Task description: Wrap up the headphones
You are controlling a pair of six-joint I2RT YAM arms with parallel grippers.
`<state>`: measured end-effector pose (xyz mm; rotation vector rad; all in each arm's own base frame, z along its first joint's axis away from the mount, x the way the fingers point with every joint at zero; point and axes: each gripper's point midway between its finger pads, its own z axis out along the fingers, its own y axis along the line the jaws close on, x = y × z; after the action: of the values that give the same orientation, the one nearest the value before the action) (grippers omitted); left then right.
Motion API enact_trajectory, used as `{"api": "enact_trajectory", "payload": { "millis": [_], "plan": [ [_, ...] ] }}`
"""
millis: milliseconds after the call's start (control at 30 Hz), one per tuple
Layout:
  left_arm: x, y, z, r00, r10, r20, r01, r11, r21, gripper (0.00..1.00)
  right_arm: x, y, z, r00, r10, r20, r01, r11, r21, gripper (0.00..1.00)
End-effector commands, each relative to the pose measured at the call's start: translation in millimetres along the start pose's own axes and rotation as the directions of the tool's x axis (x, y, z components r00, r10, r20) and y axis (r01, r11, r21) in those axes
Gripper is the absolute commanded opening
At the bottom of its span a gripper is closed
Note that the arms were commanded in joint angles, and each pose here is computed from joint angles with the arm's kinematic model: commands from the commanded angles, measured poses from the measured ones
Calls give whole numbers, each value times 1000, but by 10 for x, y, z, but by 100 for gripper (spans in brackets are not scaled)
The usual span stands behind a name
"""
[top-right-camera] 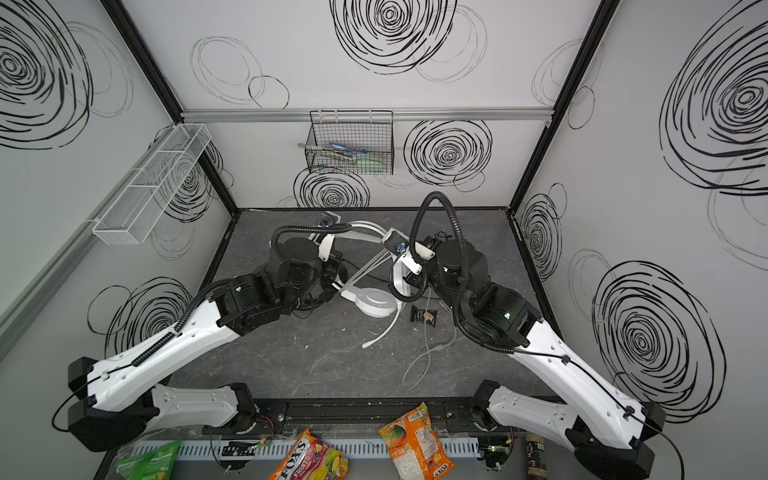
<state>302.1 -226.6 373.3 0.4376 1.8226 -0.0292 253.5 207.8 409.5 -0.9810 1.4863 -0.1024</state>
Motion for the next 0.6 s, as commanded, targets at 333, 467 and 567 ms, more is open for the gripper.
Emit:
{"api": "enact_trajectory", "payload": {
  "millis": [333, 467, 567],
  "plan": [
    [-171, 22, -262, 994, -103, 37, 97, 984, 147, 0, 22, -426, -4, 996, 73, 46, -79, 984, 161, 16],
    [-225, 89, -303, 989, -143, 36, 136, 979, 150, 0, 105, -524, 43, 984, 176, 42, -180, 967, 178, 16],
    [-321, 84, -360, 982, -179, 54, 167, 969, 180, 0, 180, -547, 93, 972, 232, 39, -235, 954, 183, 15]
  ]
}}
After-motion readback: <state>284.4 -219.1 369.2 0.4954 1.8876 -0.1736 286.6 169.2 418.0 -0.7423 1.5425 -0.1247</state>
